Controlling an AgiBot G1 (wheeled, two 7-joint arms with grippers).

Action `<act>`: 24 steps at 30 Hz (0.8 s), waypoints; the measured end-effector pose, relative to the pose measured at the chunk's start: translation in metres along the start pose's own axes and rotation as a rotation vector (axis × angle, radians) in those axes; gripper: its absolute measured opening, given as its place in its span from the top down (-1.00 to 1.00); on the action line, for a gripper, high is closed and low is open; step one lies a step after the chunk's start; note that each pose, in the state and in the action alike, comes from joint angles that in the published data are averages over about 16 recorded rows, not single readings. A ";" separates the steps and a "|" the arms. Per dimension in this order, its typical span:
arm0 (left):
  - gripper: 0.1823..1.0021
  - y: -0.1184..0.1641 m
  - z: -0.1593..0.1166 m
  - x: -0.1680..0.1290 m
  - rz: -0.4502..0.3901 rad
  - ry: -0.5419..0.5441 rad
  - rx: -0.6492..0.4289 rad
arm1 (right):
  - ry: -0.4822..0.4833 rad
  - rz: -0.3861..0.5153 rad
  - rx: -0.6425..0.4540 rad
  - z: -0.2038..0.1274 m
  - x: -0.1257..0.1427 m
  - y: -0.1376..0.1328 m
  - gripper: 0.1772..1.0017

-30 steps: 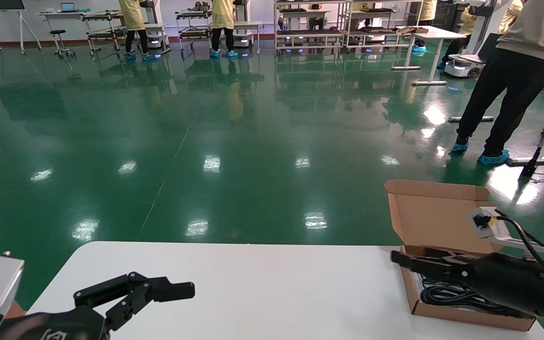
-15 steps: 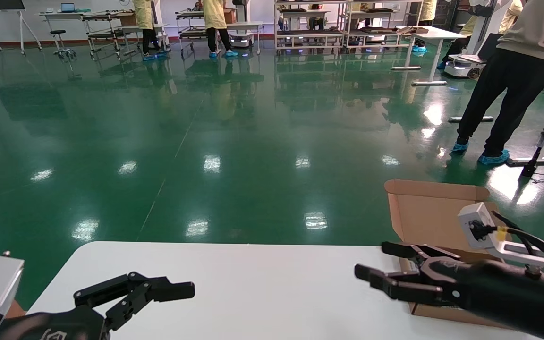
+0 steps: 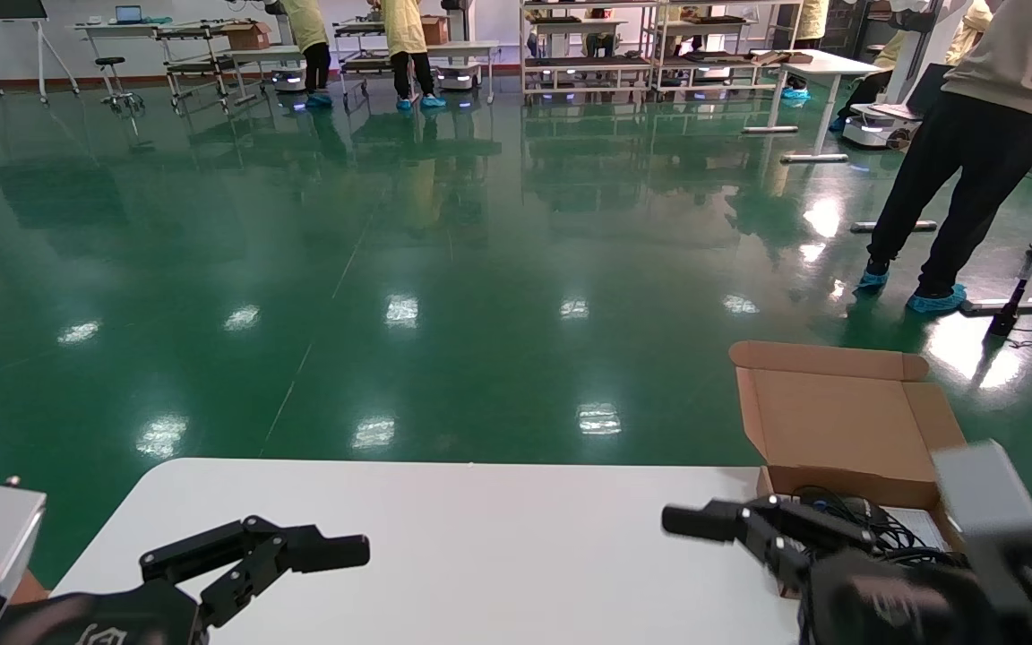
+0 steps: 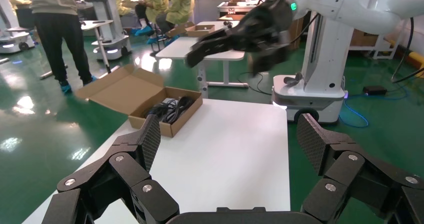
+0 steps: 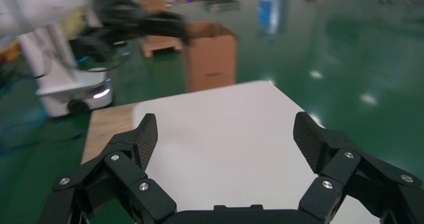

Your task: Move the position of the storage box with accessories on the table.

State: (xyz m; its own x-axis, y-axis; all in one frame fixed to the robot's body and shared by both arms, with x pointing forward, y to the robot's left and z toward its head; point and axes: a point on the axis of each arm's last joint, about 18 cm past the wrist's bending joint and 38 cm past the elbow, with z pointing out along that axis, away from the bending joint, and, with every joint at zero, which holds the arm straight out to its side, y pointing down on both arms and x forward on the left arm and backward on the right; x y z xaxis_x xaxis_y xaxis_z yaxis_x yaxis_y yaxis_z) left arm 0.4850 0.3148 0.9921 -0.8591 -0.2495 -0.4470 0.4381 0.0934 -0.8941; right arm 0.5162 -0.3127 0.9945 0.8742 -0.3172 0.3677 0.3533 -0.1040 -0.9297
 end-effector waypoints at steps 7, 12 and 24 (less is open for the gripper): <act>-1.00 0.000 0.000 0.000 0.000 0.000 0.000 | -0.122 -0.109 0.022 -0.003 -0.037 -0.013 -1.00; -1.00 0.000 0.000 0.000 0.000 0.000 0.000 | -0.162 -0.144 0.028 -0.005 -0.050 -0.016 -1.00; -1.00 0.000 0.000 0.000 0.000 -0.001 0.000 | -0.153 -0.136 0.027 -0.005 -0.047 -0.015 -1.00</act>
State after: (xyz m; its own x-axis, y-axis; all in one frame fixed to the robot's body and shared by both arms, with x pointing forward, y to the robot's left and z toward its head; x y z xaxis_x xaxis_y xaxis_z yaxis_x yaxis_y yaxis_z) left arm 0.4851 0.3150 0.9921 -0.8591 -0.2500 -0.4466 0.4379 0.0930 -0.8942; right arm 0.4685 -0.3007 0.9915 0.8575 -0.1553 0.4905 0.4784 -0.1100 -0.8712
